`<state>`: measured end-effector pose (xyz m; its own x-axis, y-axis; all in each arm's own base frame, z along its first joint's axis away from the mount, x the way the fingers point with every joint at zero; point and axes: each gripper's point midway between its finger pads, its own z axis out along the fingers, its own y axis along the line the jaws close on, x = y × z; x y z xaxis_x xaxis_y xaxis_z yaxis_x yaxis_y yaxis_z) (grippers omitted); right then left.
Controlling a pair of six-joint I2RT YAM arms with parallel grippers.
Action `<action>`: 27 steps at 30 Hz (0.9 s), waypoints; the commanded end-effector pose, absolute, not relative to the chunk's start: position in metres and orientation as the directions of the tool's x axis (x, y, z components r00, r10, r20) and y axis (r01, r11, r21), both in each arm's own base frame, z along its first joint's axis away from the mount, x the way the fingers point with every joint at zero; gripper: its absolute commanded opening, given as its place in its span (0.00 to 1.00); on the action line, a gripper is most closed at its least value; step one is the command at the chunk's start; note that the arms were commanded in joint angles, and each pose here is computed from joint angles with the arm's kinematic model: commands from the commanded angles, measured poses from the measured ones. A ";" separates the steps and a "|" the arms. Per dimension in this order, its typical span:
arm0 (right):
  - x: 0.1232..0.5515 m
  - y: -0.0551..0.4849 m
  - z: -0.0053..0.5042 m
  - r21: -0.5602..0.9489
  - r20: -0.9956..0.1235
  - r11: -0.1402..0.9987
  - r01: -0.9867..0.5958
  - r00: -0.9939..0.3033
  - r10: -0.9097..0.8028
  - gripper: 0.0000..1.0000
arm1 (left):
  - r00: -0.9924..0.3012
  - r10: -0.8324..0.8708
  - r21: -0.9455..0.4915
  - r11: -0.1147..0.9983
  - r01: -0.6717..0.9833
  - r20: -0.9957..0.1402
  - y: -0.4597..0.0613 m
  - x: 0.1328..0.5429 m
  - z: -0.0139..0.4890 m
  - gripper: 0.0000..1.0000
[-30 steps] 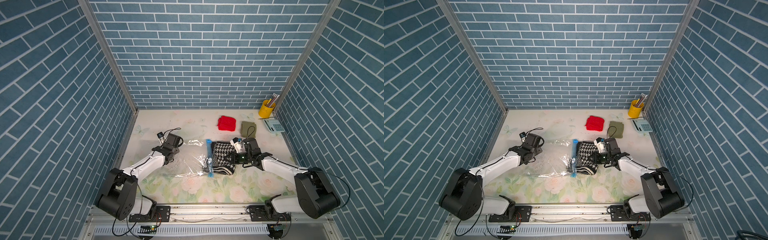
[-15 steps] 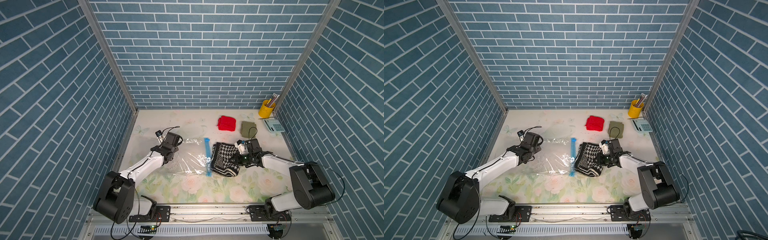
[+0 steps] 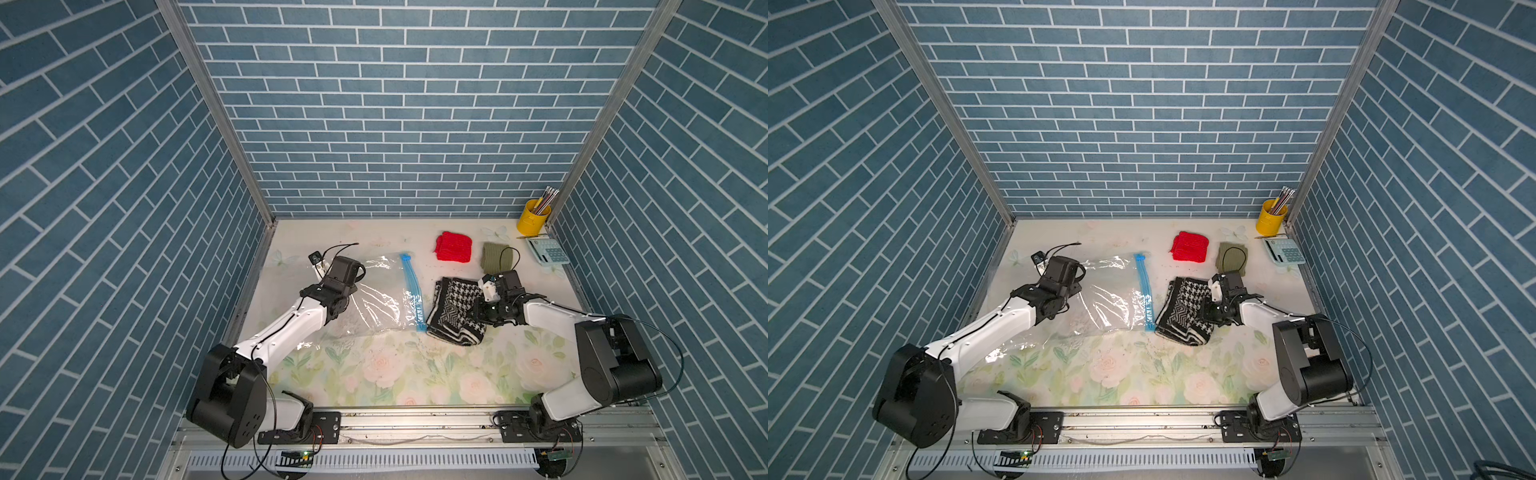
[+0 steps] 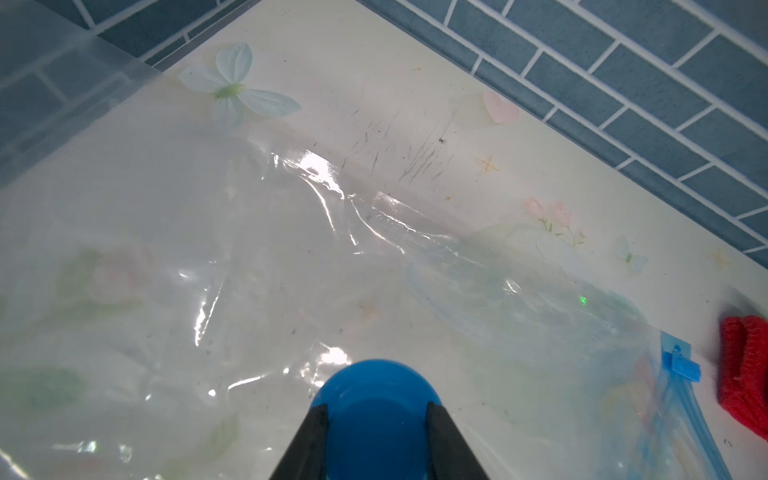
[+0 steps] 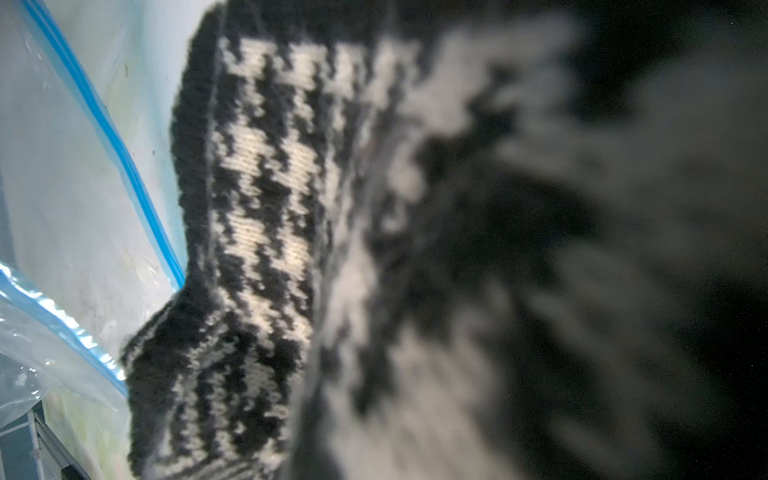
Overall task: Take the scarf out of the vacuum bag
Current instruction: Take out the scarf from the vacuum bag.
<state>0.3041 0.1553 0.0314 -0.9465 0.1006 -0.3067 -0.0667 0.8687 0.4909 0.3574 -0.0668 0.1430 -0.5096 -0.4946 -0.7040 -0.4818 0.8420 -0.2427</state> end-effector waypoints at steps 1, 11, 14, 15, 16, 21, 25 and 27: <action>0.314 0.155 0.022 0.491 -0.305 0.869 -0.059 -0.946 0.108 0.00 | -0.478 -0.502 -0.256 0.834 -0.489 -0.721 -0.064 0.363 0.160 0.29; 0.303 0.141 0.018 0.421 -0.267 0.907 -0.028 -0.959 0.094 0.43 | -0.458 -0.487 -0.239 0.834 -0.497 -0.744 -0.059 0.365 0.172 0.29; 0.309 0.137 0.038 0.404 -0.313 0.914 -0.030 -0.944 0.108 0.99 | -0.448 -0.486 -0.243 0.833 -0.497 -0.751 -0.058 0.366 0.177 0.29; 0.312 0.133 0.048 0.390 -0.341 0.921 -0.027 -0.933 0.116 0.99 | -0.446 -0.486 -0.243 0.833 -0.497 -0.752 -0.058 0.366 0.179 0.29; 0.316 0.130 0.062 0.378 -0.382 0.925 -0.035 -0.916 0.122 0.99 | -0.444 -0.482 -0.240 0.834 -0.497 -0.755 -0.057 0.366 0.180 0.29; 0.327 0.136 0.154 0.426 -0.628 0.886 -0.181 -0.764 0.146 0.99 | -0.432 -0.471 -0.224 0.832 -0.507 -0.769 -0.052 0.362 0.186 0.29; 0.311 0.177 0.182 0.576 -0.649 0.722 -0.382 -0.752 0.120 0.79 | -0.431 -0.462 -0.203 0.829 -0.521 -0.775 -0.047 0.359 0.188 0.29; 0.304 0.189 0.175 0.636 -0.619 0.655 -0.407 -0.776 0.119 0.44 | -0.426 -0.464 -0.208 0.827 -0.523 -0.776 -0.046 0.358 0.190 0.29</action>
<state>0.3201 0.1649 0.1846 -0.7284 0.1548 -0.6674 -0.3294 0.7750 0.5393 0.3600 -0.0543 0.1743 -0.4532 -0.4727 -0.7558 -0.5089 0.8333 -0.2160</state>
